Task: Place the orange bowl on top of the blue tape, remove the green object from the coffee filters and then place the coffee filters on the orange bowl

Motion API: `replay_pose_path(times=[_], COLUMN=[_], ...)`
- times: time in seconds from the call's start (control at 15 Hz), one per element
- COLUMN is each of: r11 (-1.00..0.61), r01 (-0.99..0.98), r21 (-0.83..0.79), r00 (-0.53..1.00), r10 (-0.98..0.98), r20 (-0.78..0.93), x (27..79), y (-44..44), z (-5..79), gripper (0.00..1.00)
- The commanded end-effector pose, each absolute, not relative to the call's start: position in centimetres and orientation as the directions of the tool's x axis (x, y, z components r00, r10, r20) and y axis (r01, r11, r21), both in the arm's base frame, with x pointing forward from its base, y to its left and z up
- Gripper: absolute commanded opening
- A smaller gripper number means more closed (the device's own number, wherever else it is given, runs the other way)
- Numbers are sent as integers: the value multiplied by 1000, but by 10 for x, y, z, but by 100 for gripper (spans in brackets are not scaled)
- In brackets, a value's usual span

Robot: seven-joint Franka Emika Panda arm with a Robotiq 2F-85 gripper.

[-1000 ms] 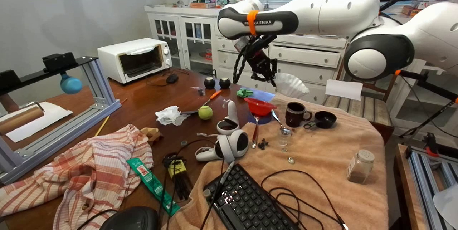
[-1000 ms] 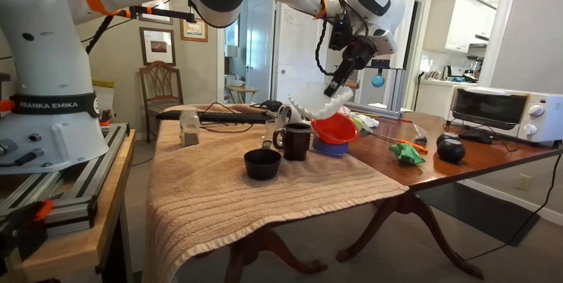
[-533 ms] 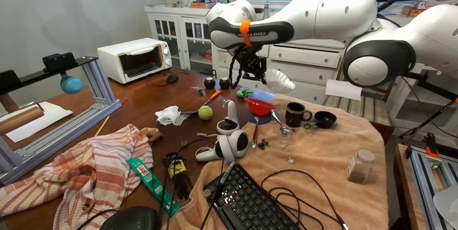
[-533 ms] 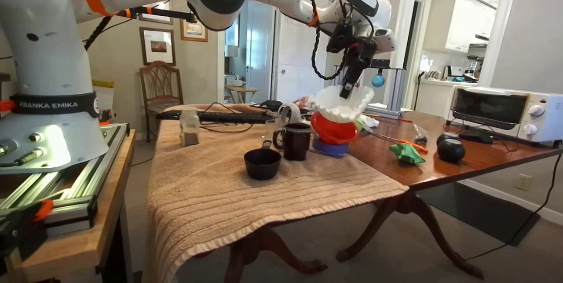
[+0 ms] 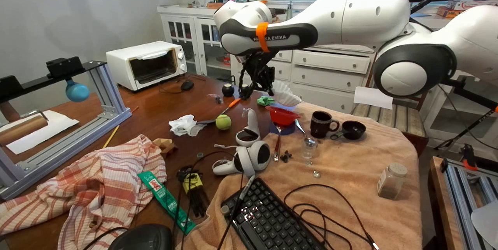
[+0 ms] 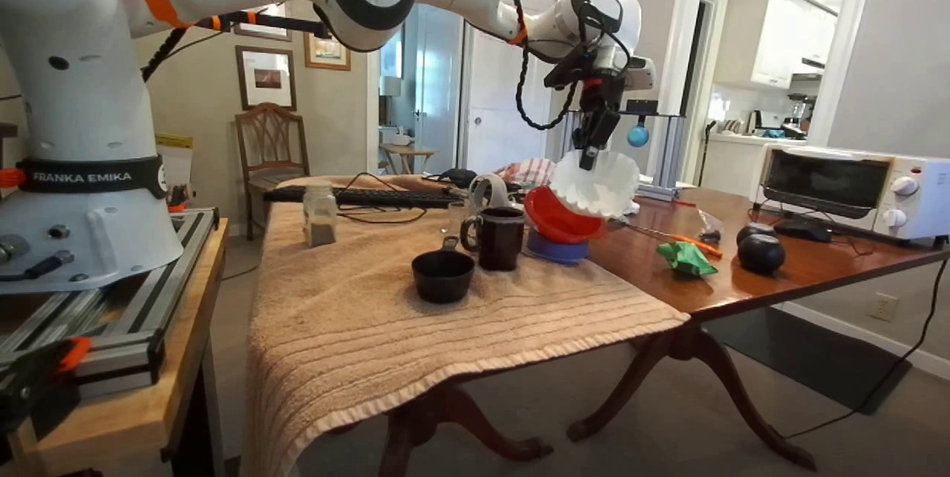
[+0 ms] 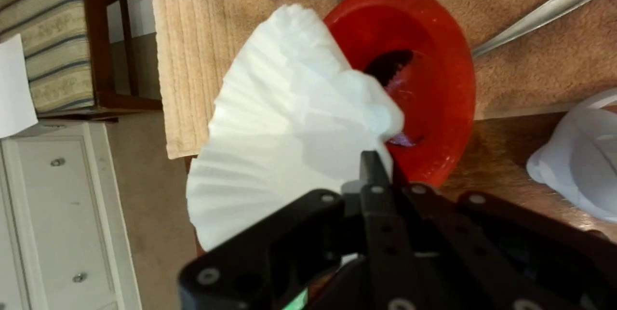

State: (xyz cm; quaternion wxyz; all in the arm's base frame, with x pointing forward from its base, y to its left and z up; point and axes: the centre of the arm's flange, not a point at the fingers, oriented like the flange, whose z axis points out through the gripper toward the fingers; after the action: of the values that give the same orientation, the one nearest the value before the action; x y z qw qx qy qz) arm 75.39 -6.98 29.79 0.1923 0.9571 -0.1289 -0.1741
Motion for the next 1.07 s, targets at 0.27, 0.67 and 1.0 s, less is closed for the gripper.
replay_pose_path(times=[0.27, 0.67, 1.0], r11=[-952, -972, -971], r01=[-74, -50, -68], r21=[298, 229, 230], r00=[903, 897, 873], r10=[-191, -144, -170], r20=[-385, -418, -458], x=[794, 791, 784], y=[-64, -55, -59], z=[288, 275, 268], gripper=[0, 0, 0])
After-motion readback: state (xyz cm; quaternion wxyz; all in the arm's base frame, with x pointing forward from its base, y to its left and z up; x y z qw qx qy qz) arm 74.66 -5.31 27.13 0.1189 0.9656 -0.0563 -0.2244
